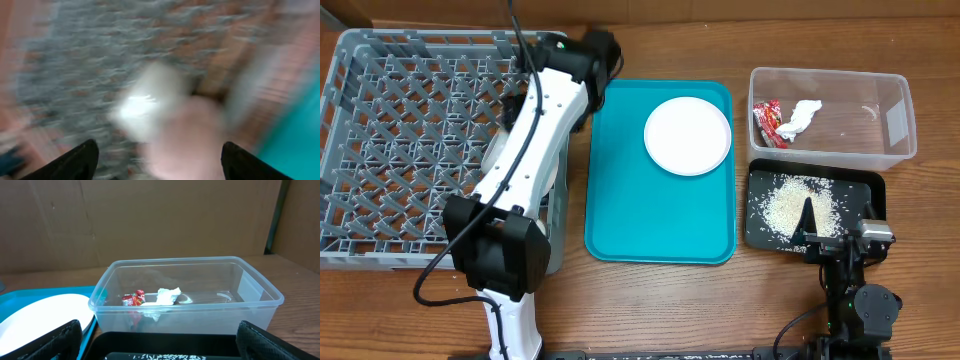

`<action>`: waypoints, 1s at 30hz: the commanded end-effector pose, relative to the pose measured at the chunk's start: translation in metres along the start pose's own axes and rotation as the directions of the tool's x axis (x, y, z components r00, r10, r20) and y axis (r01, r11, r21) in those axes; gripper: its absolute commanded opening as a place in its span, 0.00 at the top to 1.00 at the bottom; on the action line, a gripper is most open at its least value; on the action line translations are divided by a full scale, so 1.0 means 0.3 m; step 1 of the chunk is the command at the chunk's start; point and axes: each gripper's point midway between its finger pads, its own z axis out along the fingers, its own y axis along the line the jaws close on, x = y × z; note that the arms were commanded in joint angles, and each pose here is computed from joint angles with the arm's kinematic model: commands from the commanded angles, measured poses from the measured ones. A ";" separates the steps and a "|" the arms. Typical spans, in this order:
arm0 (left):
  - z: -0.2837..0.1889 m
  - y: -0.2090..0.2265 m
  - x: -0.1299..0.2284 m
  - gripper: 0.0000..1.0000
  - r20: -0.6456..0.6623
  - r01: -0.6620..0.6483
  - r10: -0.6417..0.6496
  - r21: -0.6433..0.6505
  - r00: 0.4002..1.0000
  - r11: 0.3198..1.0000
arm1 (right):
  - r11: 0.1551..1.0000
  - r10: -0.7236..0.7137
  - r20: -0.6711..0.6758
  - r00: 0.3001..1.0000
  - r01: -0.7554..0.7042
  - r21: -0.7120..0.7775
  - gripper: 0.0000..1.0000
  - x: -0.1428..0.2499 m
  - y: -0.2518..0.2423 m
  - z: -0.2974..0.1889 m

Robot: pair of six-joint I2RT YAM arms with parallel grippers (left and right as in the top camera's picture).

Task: Sort waste into correct bins and load items into the dishwasher
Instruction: 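Grasp the large white plate on the teal tray with the left gripper, then place the large plate upright into the dish rack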

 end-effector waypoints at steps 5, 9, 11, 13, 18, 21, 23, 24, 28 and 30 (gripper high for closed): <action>-0.222 -0.504 0.128 0.18 0.089 -0.323 0.346 0.628 0.934 0.709 | 1.000 -0.001 0.009 1.000 0.001 0.004 0.00 0.002 -0.003 0.000; -0.182 -0.614 0.122 0.29 0.075 -0.256 0.279 0.668 0.957 0.699 | 1.000 -0.001 0.009 1.000 0.001 0.004 0.00 0.002 -0.003 0.000; -0.140 -0.668 0.136 0.36 0.062 -0.254 0.290 0.680 0.955 0.688 | 1.000 -0.001 0.009 1.000 0.001 0.004 0.00 0.002 -0.003 0.000; -0.079 -0.708 0.164 0.39 0.032 -0.253 0.315 0.672 0.949 0.696 | 1.000 -0.001 0.009 1.000 0.001 0.004 0.00 0.002 -0.003 0.000; 0.070 -0.774 0.248 0.44 -0.053 -0.257 0.375 0.638 0.926 0.726 | 1.000 -0.001 0.009 1.000 0.001 0.004 0.00 0.002 -0.003 0.000; 0.139 -0.802 0.295 0.45 -0.112 -0.237 0.383 0.621 0.917 0.747 | 1.000 -0.001 0.009 1.000 0.001 0.004 0.00 0.002 -0.003 0.000; 0.168 -0.809 0.323 0.57 -0.144 -0.229 0.392 0.614 0.909 0.755 | 1.000 -0.001 0.009 1.000 0.001 0.004 0.00 0.002 -0.003 0.000; 0.169 -0.805 0.327 0.61 -0.153 -0.223 0.390 0.610 0.908 0.760 | 1.000 -0.001 0.009 1.000 0.001 0.004 0.00 0.002 -0.003 0.000; 0.121 -0.772 0.292 0.81 -0.145 -0.216 0.378 0.614 0.914 0.759 | 1.000 -0.001 0.009 1.000 0.001 0.004 0.00 0.002 -0.003 0.000; 0.088 -0.746 0.266 0.94 -0.132 -0.222 0.372 0.606 0.919 0.764 | 1.000 -0.001 0.009 1.000 0.001 0.004 0.00 0.002 -0.003 0.000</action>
